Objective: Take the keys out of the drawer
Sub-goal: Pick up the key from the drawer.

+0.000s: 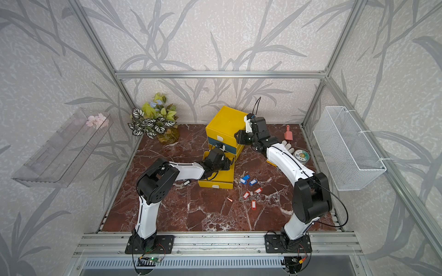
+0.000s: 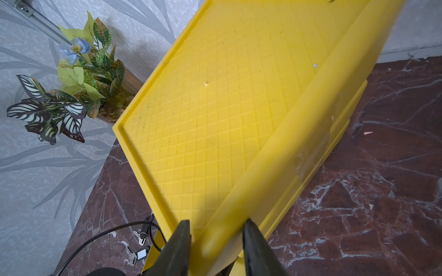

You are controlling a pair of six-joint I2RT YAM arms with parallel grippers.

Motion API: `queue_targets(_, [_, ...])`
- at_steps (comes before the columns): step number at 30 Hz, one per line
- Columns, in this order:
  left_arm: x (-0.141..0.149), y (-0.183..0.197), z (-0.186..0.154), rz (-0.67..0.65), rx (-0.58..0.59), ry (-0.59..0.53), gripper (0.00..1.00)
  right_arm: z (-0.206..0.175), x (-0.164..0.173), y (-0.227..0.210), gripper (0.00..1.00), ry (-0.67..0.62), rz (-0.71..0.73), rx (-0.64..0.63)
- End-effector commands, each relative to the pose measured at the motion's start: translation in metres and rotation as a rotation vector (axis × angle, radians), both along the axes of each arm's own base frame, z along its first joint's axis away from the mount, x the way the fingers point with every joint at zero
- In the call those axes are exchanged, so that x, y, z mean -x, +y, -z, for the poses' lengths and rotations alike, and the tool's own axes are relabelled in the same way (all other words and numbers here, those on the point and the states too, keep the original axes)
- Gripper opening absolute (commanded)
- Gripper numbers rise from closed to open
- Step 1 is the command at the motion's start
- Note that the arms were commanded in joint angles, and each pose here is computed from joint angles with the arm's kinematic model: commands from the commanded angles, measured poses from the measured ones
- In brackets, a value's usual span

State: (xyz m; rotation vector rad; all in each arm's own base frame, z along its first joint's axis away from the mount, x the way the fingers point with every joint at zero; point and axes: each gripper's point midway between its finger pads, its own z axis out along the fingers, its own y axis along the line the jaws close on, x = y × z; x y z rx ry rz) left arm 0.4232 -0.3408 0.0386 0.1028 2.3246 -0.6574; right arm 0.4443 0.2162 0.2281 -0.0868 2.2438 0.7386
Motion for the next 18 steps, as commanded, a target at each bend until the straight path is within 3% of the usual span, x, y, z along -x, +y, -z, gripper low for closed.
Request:
queue_targets(1, [-0.007,-0.018,-0.008,0.045,0.046,-0.022,0.18,0.063,0.043,0.013,0.38,0.231,-0.128,0.061])
queue_targets(18, [-0.003,-0.032,-0.006,0.085,0.032,-0.019,0.12,0.062,0.044,0.012,0.38,0.231,-0.124,0.069])
